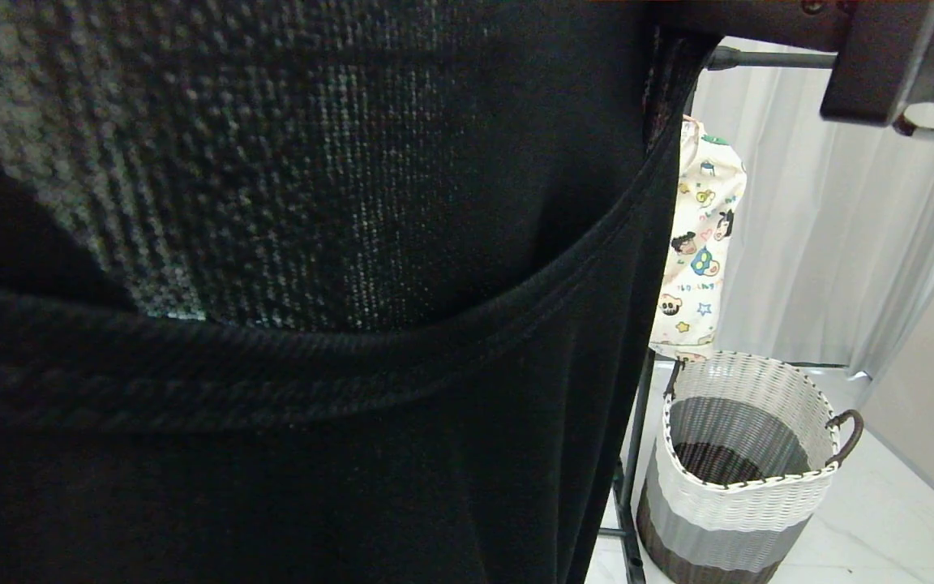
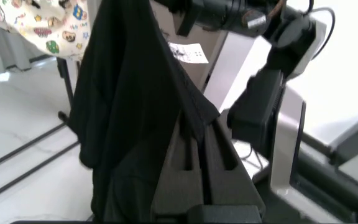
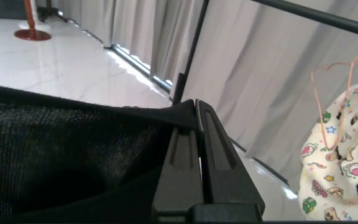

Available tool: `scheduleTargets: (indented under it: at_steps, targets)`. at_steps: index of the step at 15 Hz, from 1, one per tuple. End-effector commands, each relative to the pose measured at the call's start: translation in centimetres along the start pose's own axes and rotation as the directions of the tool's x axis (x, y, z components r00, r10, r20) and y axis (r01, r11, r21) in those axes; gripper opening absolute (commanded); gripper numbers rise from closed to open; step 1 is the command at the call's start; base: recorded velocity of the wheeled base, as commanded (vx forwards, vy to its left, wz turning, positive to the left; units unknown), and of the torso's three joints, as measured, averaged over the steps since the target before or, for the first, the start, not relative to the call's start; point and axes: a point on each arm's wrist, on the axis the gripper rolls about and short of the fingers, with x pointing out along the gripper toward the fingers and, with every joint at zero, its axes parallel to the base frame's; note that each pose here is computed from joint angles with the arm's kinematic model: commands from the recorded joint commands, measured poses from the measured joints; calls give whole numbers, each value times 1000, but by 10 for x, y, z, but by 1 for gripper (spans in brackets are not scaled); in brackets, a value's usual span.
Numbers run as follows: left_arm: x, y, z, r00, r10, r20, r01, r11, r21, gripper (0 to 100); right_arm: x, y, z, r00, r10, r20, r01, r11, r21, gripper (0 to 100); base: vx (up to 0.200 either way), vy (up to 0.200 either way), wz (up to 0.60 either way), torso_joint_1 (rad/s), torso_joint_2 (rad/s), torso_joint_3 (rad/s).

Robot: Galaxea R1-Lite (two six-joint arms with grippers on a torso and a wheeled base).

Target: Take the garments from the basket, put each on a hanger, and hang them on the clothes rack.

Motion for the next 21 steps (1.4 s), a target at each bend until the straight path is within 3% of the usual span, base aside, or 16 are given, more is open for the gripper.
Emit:
scheduleTargets:
  at_steps: [1,4,7,10,12,16,18,19,21]
  targets:
    - [0,-1,-1,1000,-5,-4,5,1000,3,0,1,0,0,1000,-3,-2,3,1000,0,0,0,0,0,0,0,0]
    - [10,-2,-7,999,11,-40,-10,999,32,0,0,0,-1,1000,-3,-2,3,1000,0,0,0,0,0,0,0,0]
    - [22,1,-11,996,72,-59,-65,991,114,0,-7,-7,2,1000,-26,4,26,1000,2,0,0,0,0,0,0,0]
    - [44,23,-3,966,258,-33,-245,945,217,0,-32,-35,0,991,-128,-40,127,991,-29,0,0,0,0,0,0,0]
    - [55,29,3,956,290,-31,-276,934,226,0,-55,-43,2,987,-146,-74,143,989,-41,0,0,0,0,0,0,0]
    - [86,45,4,924,375,-69,-353,910,219,0,-82,-44,-11,984,-128,-122,121,991,-56,0,0,0,0,0,0,0]
    - [96,57,4,900,429,-81,-396,881,260,0,-88,-37,-17,988,-76,-135,69,996,-56,0,0,0,0,0,0,0]
    - [98,60,4,894,440,-80,-402,869,288,0,-87,-36,-20,987,-70,-146,62,996,-61,0,0,0,0,0,0,0]
    - [105,63,8,891,451,-60,-417,862,287,0,-83,-34,-28,982,-71,-176,58,995,-79,0,0,0,0,0,0,0]
